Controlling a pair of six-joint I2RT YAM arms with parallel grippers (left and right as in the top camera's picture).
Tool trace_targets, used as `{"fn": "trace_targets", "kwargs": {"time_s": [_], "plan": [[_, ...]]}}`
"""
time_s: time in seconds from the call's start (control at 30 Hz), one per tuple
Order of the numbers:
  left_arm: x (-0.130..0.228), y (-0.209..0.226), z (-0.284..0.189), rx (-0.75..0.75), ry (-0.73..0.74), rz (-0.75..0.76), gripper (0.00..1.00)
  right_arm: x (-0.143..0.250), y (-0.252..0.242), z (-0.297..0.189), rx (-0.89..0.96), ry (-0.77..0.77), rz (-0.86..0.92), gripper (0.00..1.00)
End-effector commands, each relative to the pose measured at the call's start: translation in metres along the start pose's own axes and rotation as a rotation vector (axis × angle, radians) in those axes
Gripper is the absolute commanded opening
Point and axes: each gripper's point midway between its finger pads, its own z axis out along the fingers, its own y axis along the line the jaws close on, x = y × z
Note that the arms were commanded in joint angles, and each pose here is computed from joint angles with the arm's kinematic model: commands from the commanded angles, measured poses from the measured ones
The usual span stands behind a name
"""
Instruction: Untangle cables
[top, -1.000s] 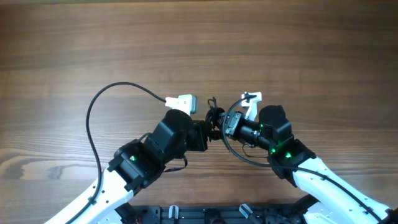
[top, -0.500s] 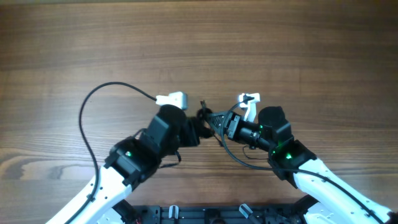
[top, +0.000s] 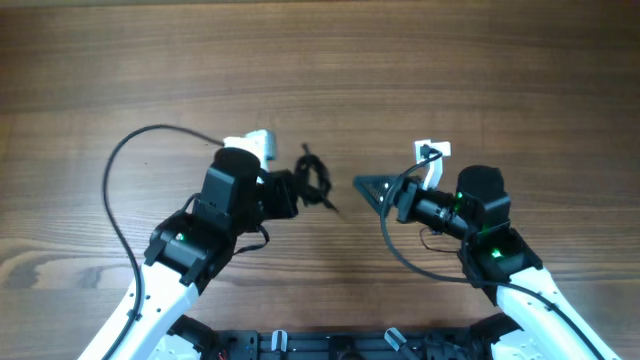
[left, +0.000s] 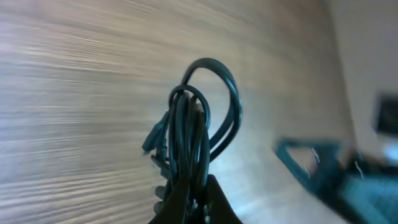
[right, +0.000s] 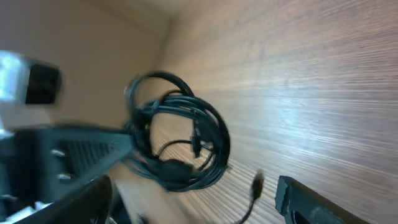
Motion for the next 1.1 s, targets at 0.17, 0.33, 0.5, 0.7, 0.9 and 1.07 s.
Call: {"fn": "trace_targets", "kwargs": {"time_s": [0.17,0.33,0.5,0.7,0.9,1.07], "plan": [[0.04,-0.051,-0.019,0.338,0.171,0.388,0.04,0.034,0.02,0.0,-0.208,0.171,-0.366,0.84],[0.043,-0.057,-0.022,0.385,0.18,0.414,0.04,0.039,0.01,0.007,-0.202,0.202,-0.33,0.68],[0.044,-0.059,-0.022,0.393,0.183,0.414,0.04,0.049,0.014,0.008,-0.271,0.255,-0.31,0.49],[0.043,-0.062,-0.023,0.41,0.18,0.414,0.04,0.049,0.014,0.008,-0.279,0.259,-0.304,0.19],[0.04,-0.056,-0.02,0.367,0.175,0.36,0.26,0.04,0.007,0.012,-0.209,0.232,-0.181,0.04],[0.024,-0.034,-0.011,0.202,0.13,0.146,0.59,0.025,-0.009,0.018,-0.079,0.163,0.064,0.04]]}}
